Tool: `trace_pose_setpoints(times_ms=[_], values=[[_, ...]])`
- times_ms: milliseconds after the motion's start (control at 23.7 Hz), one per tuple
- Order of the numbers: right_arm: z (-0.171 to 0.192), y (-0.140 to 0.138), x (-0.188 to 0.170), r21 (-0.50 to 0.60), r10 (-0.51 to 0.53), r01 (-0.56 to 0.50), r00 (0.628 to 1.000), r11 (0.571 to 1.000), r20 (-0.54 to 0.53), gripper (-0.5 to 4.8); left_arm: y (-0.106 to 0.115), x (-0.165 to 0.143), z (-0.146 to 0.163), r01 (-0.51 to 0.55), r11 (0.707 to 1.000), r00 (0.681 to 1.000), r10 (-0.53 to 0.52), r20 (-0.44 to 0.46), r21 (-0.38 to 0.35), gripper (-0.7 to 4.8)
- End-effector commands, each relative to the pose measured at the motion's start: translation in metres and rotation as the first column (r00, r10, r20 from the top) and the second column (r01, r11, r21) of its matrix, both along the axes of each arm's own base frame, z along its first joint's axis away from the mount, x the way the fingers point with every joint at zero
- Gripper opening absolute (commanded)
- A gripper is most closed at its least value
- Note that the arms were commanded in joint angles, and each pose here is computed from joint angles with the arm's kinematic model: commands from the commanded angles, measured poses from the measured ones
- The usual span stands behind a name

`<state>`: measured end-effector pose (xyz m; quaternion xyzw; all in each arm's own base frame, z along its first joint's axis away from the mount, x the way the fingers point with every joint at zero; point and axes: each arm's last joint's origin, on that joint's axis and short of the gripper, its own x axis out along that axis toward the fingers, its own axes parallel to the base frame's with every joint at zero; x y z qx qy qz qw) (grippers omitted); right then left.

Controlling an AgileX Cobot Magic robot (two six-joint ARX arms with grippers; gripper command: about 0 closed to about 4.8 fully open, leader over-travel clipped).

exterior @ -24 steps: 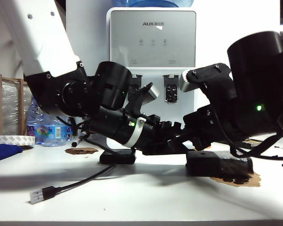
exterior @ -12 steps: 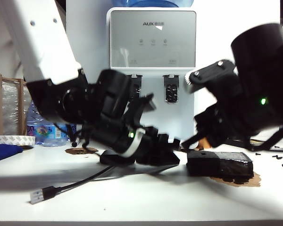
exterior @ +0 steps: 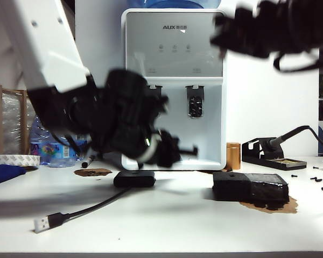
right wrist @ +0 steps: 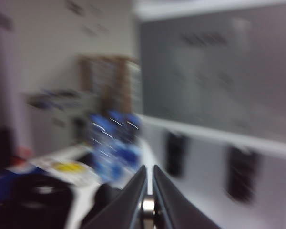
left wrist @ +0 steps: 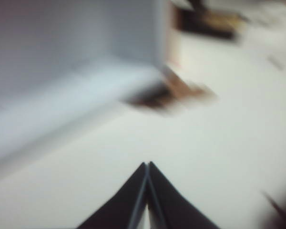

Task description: Take the USB flash drive out of the black sponge and insert it into the slot on top of the black USB adpator box.

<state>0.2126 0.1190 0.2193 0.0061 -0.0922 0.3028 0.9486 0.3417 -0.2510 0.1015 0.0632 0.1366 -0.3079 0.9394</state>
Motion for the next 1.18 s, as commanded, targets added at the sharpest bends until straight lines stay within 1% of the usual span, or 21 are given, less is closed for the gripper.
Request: trace_pose_setpoints(times_ms=[42,84,127,211,253,296,338,380,422,465,507,549,591,634,760,845,887,929,1014,1056,1183], values=[[0.021,-0.014,-0.008,0.093,0.161,-0.158,0.987,0.983,-0.024,-0.02,0.006,0.004,0.043,-0.128,0.990,0.984,0.134,0.120,-0.058,-0.04],[0.025,-0.017,-0.008,0.108,0.215,-0.211,0.976,0.972,-0.030,-0.02,0.009,0.004,0.052,-0.149,0.987,0.978,0.157,0.135,-0.066,-0.04],[0.034,-0.026,-0.005,0.123,0.363,-0.355,0.930,0.926,-0.049,-0.02,0.012,0.002,0.070,-0.179,0.981,0.969,0.188,0.161,-0.069,-0.04],[0.041,-0.031,-0.003,0.140,0.514,-0.500,0.852,0.854,-0.095,-0.02,0.016,-0.002,0.091,-0.199,0.979,0.962,0.205,0.183,-0.049,-0.04],[0.045,-0.031,-0.002,0.146,0.574,-0.557,0.810,0.817,-0.119,-0.02,0.019,-0.005,0.101,-0.205,0.978,0.960,0.206,0.189,-0.024,-0.04],[0.052,-0.032,-0.001,0.141,0.659,-0.644,0.738,0.752,-0.143,-0.02,0.024,-0.012,0.117,-0.203,0.979,0.963,0.193,0.190,0.031,-0.04],[0.055,-0.032,-0.001,0.145,0.683,-0.667,0.714,0.730,-0.155,-0.02,0.027,-0.016,0.124,-0.198,0.979,0.966,0.185,0.182,0.057,-0.04],[0.064,-0.031,0.001,0.130,0.747,-0.737,0.641,0.663,-0.175,-0.02,0.035,-0.022,0.135,-0.166,0.982,0.979,0.152,0.139,0.090,-0.04],[0.068,-0.030,0.003,0.133,0.762,-0.753,0.621,0.645,-0.181,-0.02,0.041,-0.026,0.142,-0.117,0.988,0.989,0.106,0.102,0.103,-0.04],[0.076,-0.029,0.005,0.130,0.768,-0.759,0.616,0.639,-0.177,-0.02,0.049,-0.032,0.151,-0.041,0.994,0.998,0.036,0.049,0.105,-0.04],[0.082,-0.028,0.008,0.125,0.759,-0.750,0.630,0.649,-0.162,-0.02,0.054,-0.037,0.157,-0.003,0.995,1.000,0.001,0.023,0.104,-0.04],[0.089,-0.028,0.012,0.109,0.727,-0.719,0.676,0.687,-0.123,-0.02,0.064,-0.041,0.167,0.011,0.994,1.000,-0.012,0.002,0.106,-0.04],[0.091,-0.027,0.014,0.107,0.701,-0.693,0.705,0.713,-0.105,-0.02,0.070,-0.044,0.171,0.018,0.994,1.000,-0.017,-0.012,0.106,-0.04],[0.093,-0.028,0.017,0.090,0.653,-0.647,0.755,0.757,-0.069,-0.02,0.079,-0.046,0.174,0.035,0.994,0.999,-0.030,-0.045,0.108,-0.04],[0.089,-0.026,0.023,0.092,0.616,-0.610,0.785,0.787,-0.069,-0.02,0.104,-0.044,0.172,0.048,0.990,0.991,-0.031,-0.130,0.131,-0.04],[0.086,-0.020,0.025,0.106,0.598,-0.590,0.798,0.800,-0.076,-0.02,0.124,-0.040,0.161,0.039,0.983,0.988,-0.010,-0.157,0.178,-0.04],[0.085,-0.013,0.025,0.073,0.601,-0.597,0.798,0.799,-0.047,-0.02,0.139,-0.037,0.153,0.045,0.977,0.987,-0.011,-0.163,0.210,-0.04],[0.085,-0.010,0.026,0.060,0.610,-0.607,0.791,0.792,-0.040,-0.02,0.146,-0.036,0.149,0.054,0.974,0.986,-0.018,-0.164,0.218,-0.04],[0.079,0.025,0.038,-0.011,0.763,-0.765,0.643,0.644,-0.059,-0.02,0.171,-0.035,0.139,0.114,0.971,0.982,-0.078,-0.175,0.210,-0.04],[0.076,0.033,0.047,-0.023,0.799,-0.802,0.596,0.597,-0.079,-0.02,0.177,-0.036,0.136,0.142,0.967,0.979,-0.105,-0.175,0.211,-0.04],[0.063,0.045,0.071,-0.003,0.838,-0.846,0.529,0.533,-0.135,-0.02,0.186,-0.038,0.134,0.192,0.953,0.972,-0.151,-0.182,0.235,-0.04]])
